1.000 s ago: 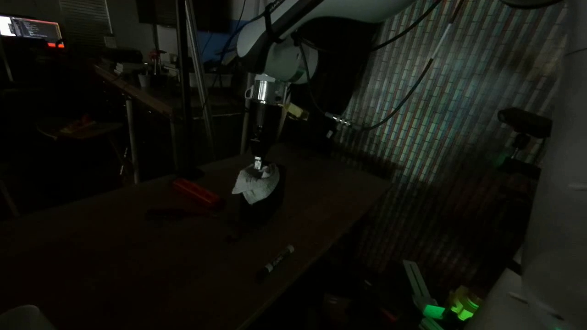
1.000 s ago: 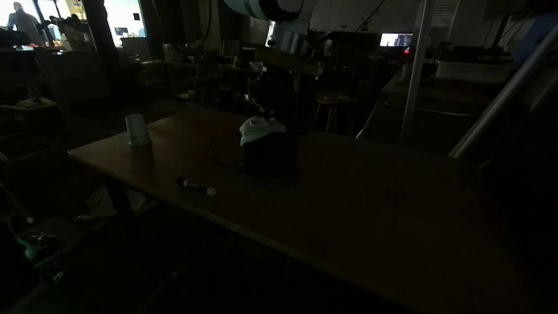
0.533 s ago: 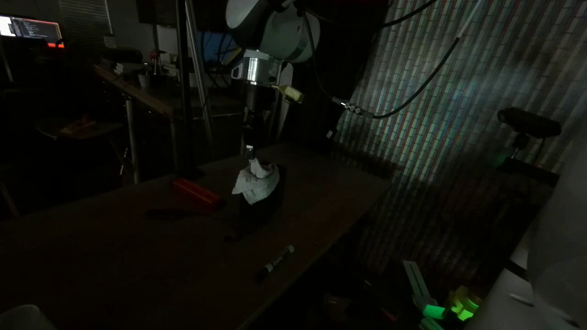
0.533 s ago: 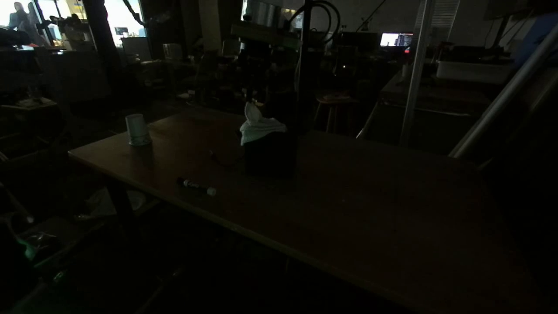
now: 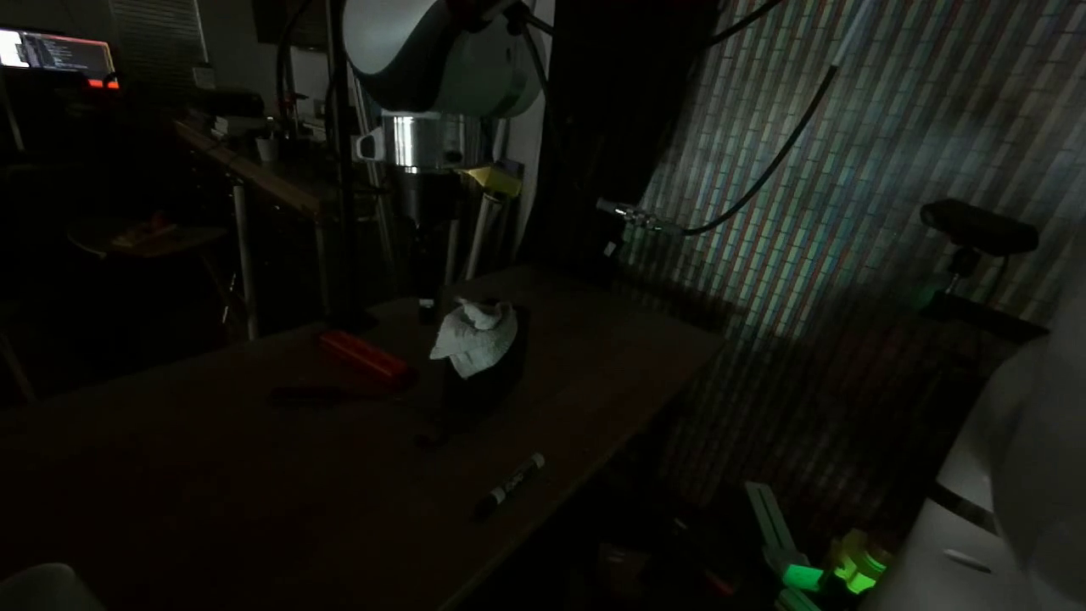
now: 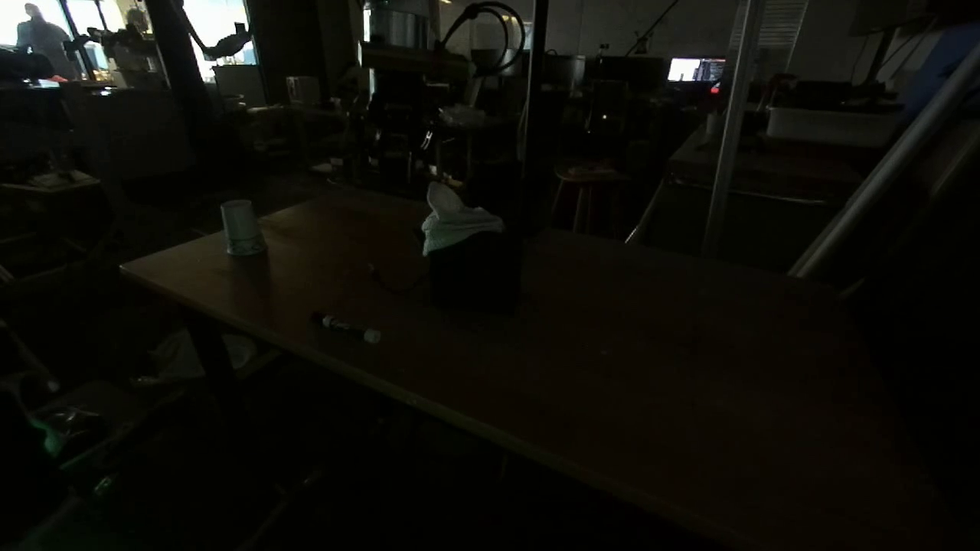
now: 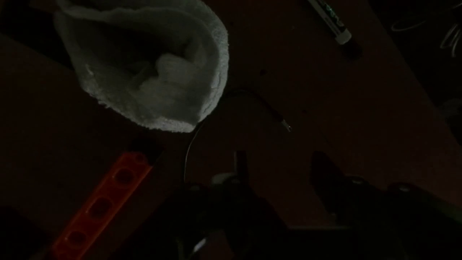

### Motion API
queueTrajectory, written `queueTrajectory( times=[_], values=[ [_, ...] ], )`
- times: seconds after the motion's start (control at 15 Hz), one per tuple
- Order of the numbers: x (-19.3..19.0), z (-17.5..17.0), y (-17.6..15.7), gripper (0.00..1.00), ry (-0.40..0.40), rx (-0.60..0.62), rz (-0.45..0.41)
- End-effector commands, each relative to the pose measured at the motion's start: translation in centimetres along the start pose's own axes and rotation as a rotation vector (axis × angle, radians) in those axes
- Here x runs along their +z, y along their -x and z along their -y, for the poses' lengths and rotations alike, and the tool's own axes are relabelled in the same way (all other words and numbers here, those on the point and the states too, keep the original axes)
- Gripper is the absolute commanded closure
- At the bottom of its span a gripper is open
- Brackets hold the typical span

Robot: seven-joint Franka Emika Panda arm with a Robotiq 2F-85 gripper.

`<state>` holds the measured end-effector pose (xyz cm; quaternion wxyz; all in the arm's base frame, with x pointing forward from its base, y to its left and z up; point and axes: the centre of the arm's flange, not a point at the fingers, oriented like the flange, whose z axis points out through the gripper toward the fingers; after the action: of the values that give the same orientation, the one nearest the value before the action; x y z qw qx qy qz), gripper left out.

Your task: Put the white towel in the black basket.

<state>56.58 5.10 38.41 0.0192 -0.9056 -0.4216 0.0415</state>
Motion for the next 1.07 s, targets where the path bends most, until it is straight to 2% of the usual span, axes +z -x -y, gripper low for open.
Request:
queueTrajectory(
  times=[0.0,0.13,0.2,1.0],
  values=[
    [0.2,1.2,-1.3,0.19,0.064,-0.066,0.03],
    [0.8,1.3,-1.7,0.04,0.089,-0.105,0.064],
    [1.0,1.2,-1.9,0.01,0.102,-0.119,0.08],
    [6.2,-2.7,-3.5,0.0,0.154,-0.184,0.175]
  ],
)
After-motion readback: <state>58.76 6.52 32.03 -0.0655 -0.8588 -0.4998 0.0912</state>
